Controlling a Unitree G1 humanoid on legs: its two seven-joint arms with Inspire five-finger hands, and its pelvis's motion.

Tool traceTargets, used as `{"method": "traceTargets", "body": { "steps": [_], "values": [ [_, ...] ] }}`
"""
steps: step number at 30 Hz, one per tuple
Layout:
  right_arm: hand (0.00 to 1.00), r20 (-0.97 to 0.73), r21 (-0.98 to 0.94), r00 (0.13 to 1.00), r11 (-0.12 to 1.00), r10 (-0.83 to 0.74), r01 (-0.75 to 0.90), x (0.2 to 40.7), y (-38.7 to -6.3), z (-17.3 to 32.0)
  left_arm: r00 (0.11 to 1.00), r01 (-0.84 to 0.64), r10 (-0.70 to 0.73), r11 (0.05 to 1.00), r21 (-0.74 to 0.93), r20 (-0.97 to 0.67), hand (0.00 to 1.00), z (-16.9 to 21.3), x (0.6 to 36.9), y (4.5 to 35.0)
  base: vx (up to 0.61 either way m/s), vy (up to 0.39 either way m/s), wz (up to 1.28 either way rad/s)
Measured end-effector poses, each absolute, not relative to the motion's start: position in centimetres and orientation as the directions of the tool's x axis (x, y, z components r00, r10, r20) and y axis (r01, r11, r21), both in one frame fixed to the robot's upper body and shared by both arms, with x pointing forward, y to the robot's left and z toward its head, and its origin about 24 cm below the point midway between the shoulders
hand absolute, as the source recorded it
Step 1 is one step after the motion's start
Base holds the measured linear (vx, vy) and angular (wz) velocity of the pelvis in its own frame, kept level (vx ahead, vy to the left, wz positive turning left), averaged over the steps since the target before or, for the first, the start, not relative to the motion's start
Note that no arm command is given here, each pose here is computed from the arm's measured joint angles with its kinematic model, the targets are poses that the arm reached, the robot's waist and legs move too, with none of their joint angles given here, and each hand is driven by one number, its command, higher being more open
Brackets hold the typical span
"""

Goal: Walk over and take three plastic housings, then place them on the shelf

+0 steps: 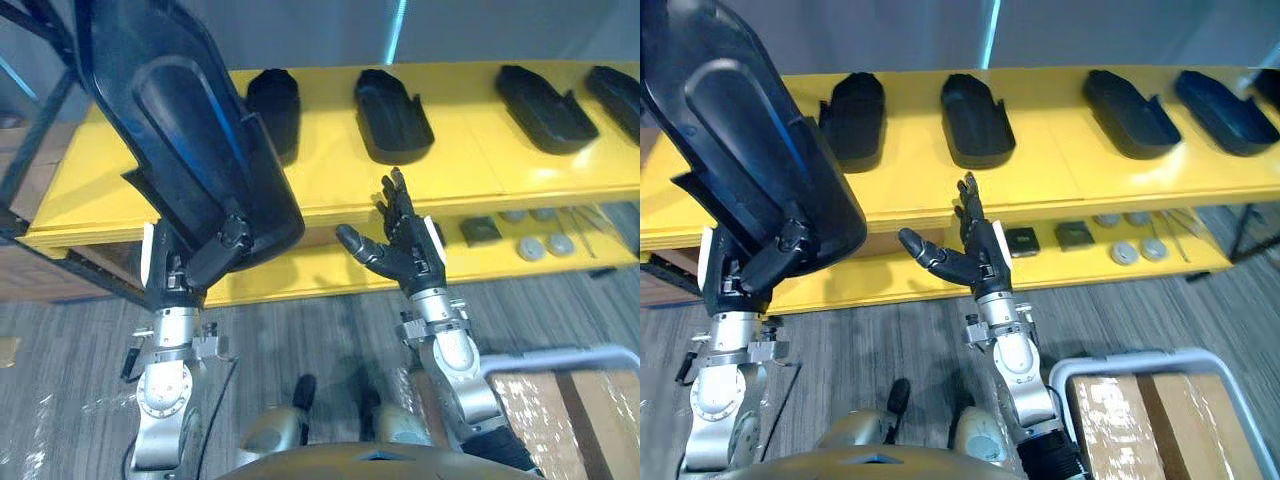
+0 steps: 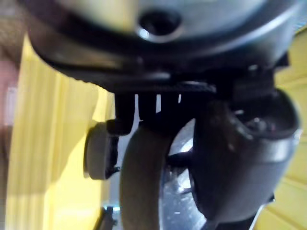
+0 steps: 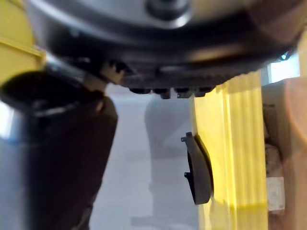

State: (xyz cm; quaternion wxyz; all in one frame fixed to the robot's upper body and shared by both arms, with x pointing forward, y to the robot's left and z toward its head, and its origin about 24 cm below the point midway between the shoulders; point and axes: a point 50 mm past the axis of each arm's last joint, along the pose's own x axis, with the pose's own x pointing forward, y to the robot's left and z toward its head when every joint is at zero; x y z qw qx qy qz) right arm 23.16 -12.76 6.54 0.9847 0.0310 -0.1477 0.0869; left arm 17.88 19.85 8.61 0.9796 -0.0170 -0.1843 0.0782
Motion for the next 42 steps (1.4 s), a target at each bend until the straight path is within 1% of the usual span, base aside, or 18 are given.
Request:
{"method": "traceTargets", "body": {
  "steps": [4, 8, 13, 17, 22, 26, 29, 30, 32, 34, 37, 41, 42],
  "values": [
    [1.00, 0.311, 0.045, 0.939, 0.984, 0.150, -0.172, 23.4, -13.3, 6.8, 0.921, -0.153, 0.164, 0.986, -0.061, 0.352, 0.00, 8.5, 17.5, 20.0, 0.15, -0.104, 0.00],
    [1.00, 0.320, 0.041, 0.931, 0.979, 0.175, -0.199, 23.5, -13.0, 7.0, 0.915, -0.144, 0.158, 0.987, -0.065, 0.372, 0.00, 9.0, 17.4, 19.7, 0.08, -0.027, -0.16],
    [1.00, 0.306, 0.090, 0.925, 0.960, 0.225, -0.264, 22.8, -12.1, 6.6, 0.911, -0.132, 0.152, 0.988, -0.079, 0.383, 0.00, 9.4, 17.2, 19.2, -0.02, 0.014, 0.04],
    [1.00, 0.274, 0.133, 0.940, 0.959, 0.206, -0.249, 22.0, -12.3, 5.6, 0.923, -0.123, 0.144, 0.989, -0.082, 0.356, 0.00, 8.9, 17.0, 19.0, -0.07, 0.057, 0.59],
    [1.00, 0.282, 0.119, 0.941, 0.967, 0.185, -0.226, 22.2, -13.1, 5.8, 0.937, -0.136, 0.164, 0.984, -0.112, 0.308, 0.00, 7.7, 17.0, 18.9, -0.08, 0.263, 0.37],
    [1.00, 0.266, 0.042, 0.941, 0.972, 0.211, -0.230, 22.3, -14.4, 5.5, 0.947, -0.128, 0.171, 0.977, -0.168, 0.272, 0.00, 6.7, 17.1, 18.6, 0.05, 0.586, -0.03],
    [1.00, 0.242, 0.065, 0.950, 0.974, 0.196, -0.217, 22.6, -14.2, 4.7, 0.932, -0.103, 0.154, 0.980, -0.168, 0.328, 0.00, 7.7, 17.8, 18.4, 0.05, 0.471, 0.32],
    [1.00, 0.218, 0.089, 0.959, 0.975, 0.181, -0.205, 22.6, -13.8, 4.1, 0.935, -0.096, 0.141, 0.984, -0.149, 0.326, 0.00, 7.6, 18.0, 18.5, 0.03, 0.402, -0.05],
    [1.00, 0.217, 0.125, 0.963, 0.974, 0.160, -0.190, 22.4, -13.1, 3.9, 0.951, -0.123, 0.157, 0.982, -0.141, 0.267, 0.00, 6.5, 17.9, 18.8, 0.01, 0.393, -0.21],
    [1.00, 0.240, 0.143, 0.963, 0.977, 0.119, -0.157, 22.4, -12.5, 4.4, 0.957, -0.087, 0.110, 0.992, -0.096, 0.270, 0.00, 6.8, 18.0, 19.1, -0.02, 0.341, -0.27],
    [1.00, 0.261, 0.158, 0.956, 0.971, 0.135, -0.180, 22.3, -11.4, 4.9, 0.959, -0.061, 0.069, 0.997, -0.037, 0.277, 0.00, 7.2, 18.2, 19.6, 0.02, 0.105, -0.35],
    [1.00, 0.297, 0.164, 0.946, 0.969, 0.128, -0.182, 21.6, -11.6, 5.9, 0.961, -0.060, 0.066, 0.998, -0.029, 0.269, 0.00, 7.3, 18.5, 19.7, 0.03, 0.021, -0.37],
    [1.00, 0.283, 0.162, 0.951, 0.971, 0.125, -0.176, 21.4, -11.8, 5.7, 0.963, -0.059, 0.065, 0.998, -0.034, 0.260, 0.00, 7.2, 18.7, 19.6, 0.05, -0.027, -0.13]
  ]
}}
